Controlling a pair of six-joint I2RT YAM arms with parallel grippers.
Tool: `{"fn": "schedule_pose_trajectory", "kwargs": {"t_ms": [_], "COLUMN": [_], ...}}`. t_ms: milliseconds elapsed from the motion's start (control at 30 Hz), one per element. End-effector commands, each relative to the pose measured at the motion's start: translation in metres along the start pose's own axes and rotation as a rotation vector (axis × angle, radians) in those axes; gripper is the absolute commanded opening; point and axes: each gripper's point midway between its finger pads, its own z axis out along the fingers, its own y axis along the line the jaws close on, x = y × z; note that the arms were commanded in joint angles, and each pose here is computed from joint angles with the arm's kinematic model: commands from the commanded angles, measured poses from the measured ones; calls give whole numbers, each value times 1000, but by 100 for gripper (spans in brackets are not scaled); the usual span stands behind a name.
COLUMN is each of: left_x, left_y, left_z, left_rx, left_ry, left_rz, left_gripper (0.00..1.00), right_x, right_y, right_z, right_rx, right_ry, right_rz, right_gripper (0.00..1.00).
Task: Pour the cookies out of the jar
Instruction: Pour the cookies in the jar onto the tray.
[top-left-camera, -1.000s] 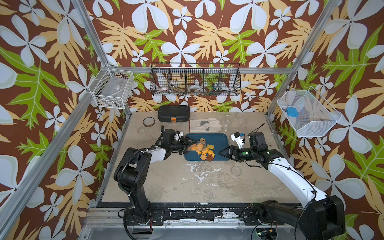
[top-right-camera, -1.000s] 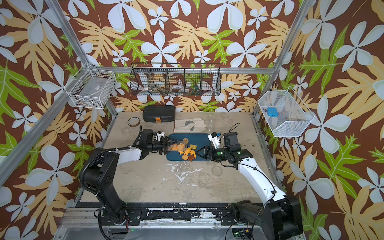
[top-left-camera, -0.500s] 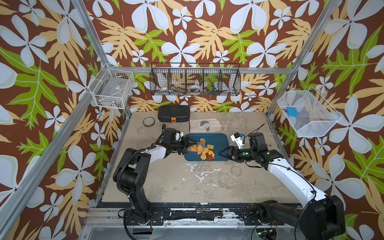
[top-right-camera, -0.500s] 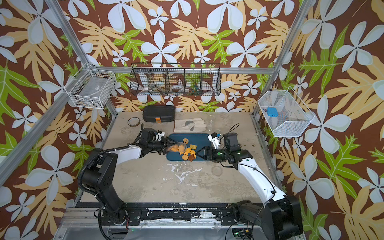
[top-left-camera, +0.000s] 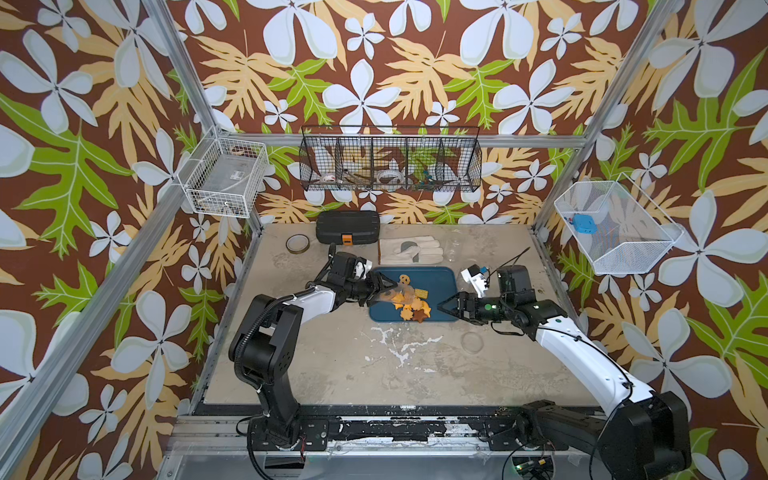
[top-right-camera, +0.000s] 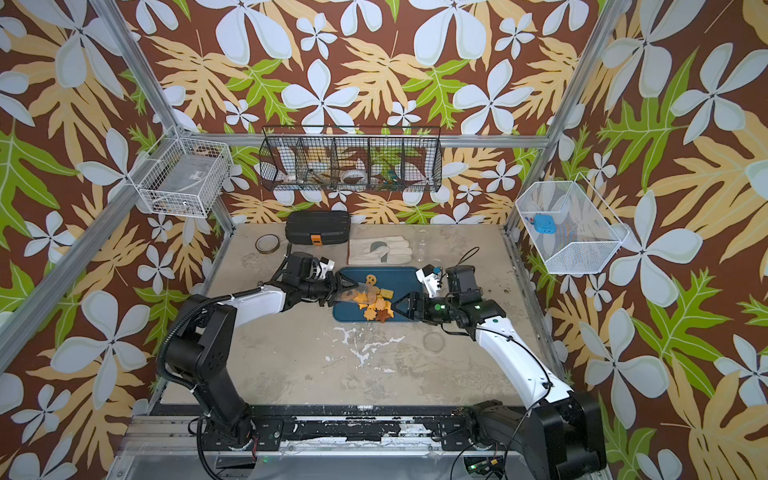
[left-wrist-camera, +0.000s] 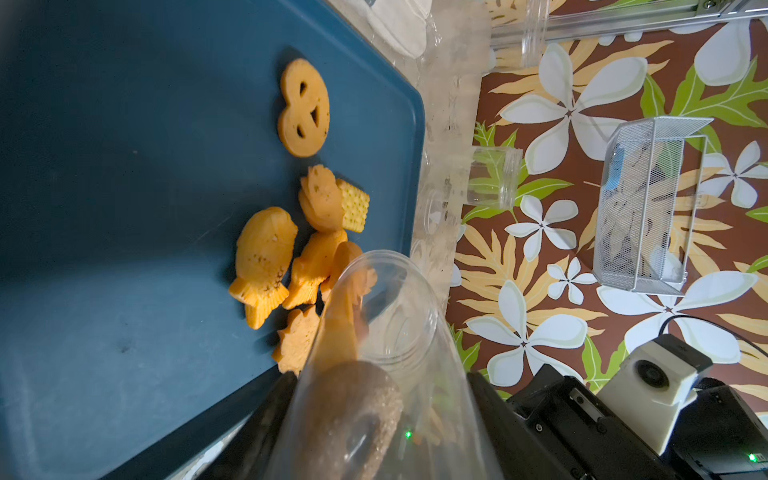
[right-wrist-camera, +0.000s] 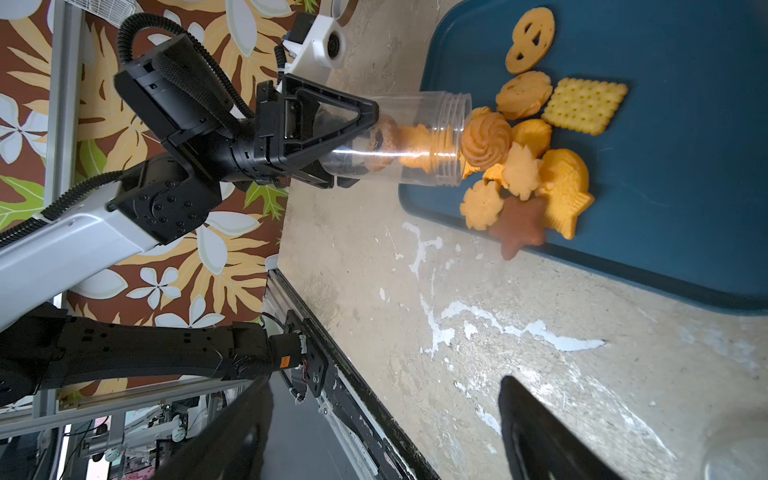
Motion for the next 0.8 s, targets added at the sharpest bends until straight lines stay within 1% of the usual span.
{"fn": "schedule_pose_trajectory", "kwargs": {"t_ms": [0,200,467,567,767], "left_x": [2,6,6,4,2], "left_y": [-11,-19,-22,-27,-27], "left_z": [0,-2,-3,1,14], "left_rx": [67,143,159,146,58], "left_ry": [14,24,28,28,37], "left_rz": [6,-15,-8,10,42], "left_gripper": [48,48,48,48,48], "right_x": [-1,-1,-1,-2,-3], "right_y": [2,2,2,2,4], "right_z": [0,-1,0,0,-2], "right_rx": [-8,-9,-11,-10,-7], "right_ry": [-9,-9,-9,-11,-14], "right_rz": [-10,-10,-9,-12,-16], "right_gripper": [85,85,85,85,85]}}
